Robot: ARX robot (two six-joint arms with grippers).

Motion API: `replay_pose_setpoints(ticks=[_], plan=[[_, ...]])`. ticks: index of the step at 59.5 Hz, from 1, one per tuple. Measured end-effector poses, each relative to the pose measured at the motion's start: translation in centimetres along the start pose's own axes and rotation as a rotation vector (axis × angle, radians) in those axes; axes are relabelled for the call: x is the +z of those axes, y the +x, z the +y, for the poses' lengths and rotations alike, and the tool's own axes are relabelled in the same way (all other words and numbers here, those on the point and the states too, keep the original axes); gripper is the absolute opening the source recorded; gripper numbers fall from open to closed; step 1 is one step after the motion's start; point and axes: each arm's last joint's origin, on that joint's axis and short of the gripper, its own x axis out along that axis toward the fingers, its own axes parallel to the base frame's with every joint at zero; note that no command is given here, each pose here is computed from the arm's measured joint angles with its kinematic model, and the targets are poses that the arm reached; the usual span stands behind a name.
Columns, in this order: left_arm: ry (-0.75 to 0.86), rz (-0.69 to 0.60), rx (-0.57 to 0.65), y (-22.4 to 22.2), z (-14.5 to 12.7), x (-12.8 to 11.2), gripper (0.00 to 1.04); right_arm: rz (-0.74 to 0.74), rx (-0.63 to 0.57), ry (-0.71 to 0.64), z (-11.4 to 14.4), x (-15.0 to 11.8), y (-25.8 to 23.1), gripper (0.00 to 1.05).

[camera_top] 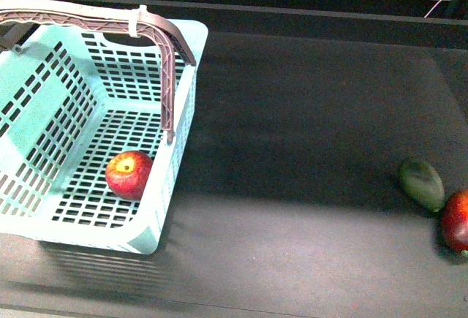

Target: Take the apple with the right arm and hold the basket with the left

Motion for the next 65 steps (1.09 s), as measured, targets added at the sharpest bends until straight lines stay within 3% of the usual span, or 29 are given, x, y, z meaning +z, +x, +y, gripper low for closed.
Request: replay_pose_setpoints(ticks=[32, 61, 65], plan=[[0.0, -0.023, 0.0, -0.24, 0.0, 0.15, 0.03, 0.0, 0.0, 0.0, 0.0, 0.0, 0.0, 0.96], [0.0, -0.023, 0.0, -0.24, 0.0, 0.15, 0.98, 0.0, 0.0, 0.0, 0.0, 0.0, 0.0, 0.96], [0.002, -0.023, 0.0, -0.24, 0.0, 0.15, 0.97, 0.0, 0.0, 0.0, 0.0, 0.0, 0.0, 0.96]])
